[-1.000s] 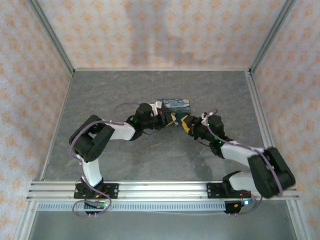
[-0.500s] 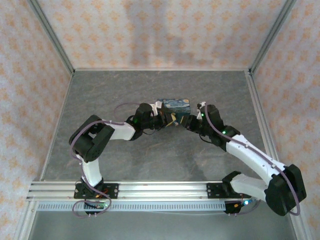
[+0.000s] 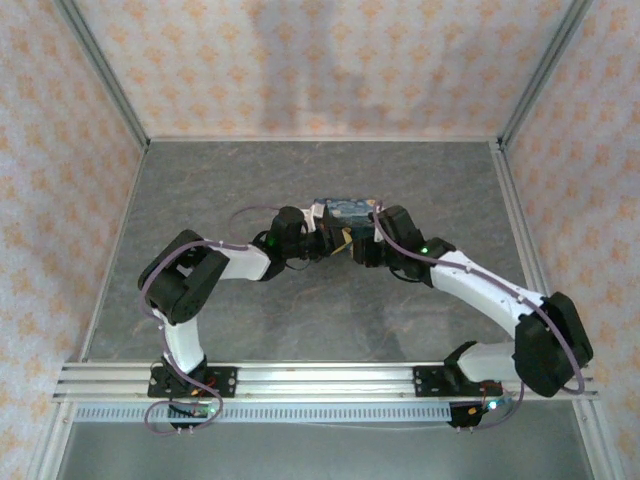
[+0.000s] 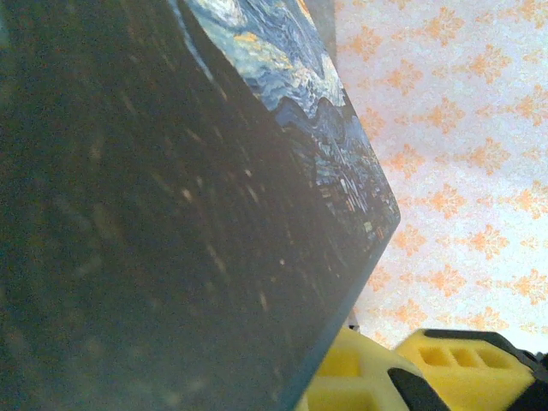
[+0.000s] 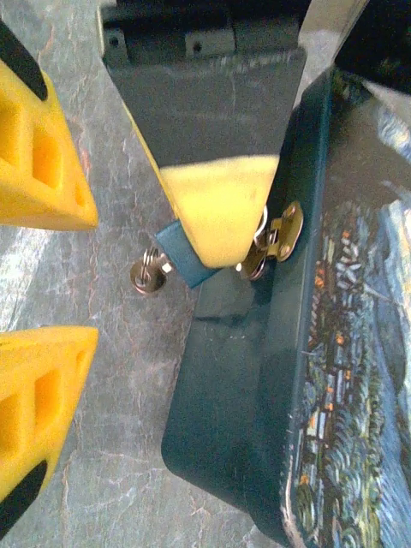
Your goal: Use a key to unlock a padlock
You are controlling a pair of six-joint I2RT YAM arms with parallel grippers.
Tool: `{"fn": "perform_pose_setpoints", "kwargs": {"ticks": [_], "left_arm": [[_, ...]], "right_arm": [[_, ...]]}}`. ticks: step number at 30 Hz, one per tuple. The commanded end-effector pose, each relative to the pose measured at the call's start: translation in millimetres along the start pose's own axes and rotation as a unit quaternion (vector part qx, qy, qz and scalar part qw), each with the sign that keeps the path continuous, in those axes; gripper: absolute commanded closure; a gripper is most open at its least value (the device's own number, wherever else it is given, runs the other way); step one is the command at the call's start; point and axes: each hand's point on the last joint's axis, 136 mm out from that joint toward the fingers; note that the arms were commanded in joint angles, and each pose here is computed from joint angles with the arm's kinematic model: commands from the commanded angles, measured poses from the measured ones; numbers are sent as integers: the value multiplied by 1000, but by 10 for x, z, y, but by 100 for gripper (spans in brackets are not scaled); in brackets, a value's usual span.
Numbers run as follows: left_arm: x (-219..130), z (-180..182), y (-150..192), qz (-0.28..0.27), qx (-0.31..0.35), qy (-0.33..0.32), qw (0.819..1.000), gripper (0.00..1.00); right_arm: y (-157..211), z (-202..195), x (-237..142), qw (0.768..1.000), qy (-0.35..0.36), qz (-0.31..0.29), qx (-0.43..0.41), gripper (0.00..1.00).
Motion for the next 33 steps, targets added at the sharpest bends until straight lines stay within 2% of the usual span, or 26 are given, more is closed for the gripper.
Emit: {"fn": "perform_pose_setpoints", "kwargs": {"ticks": [1,7,19,33], "left_arm": [[-56,-266,-132,-12,26,34,999,100],[-46,-275,-135,-10,25,37,999,100],[-52,-291,-150,-12,24,41,999,100],[-62,-270,-165,-13,19,42,999,100]], "right_arm": [[-132,55,6,999,13,-18,-31,63],[-162,70,107,998,22,-14,-49,61],[-133,88,290,997,28,11,-66,65],[-51,149,259,997,-1,7,-76,64]]}}
Point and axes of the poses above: each hand's point on the last joint's axis, 136 mm out from that joint toward the fingers, its own x axis out along the fingers, its own z axis along the line the jaws close on, y = z × x, and after that the axes turned 9 degrees about x, right-handed
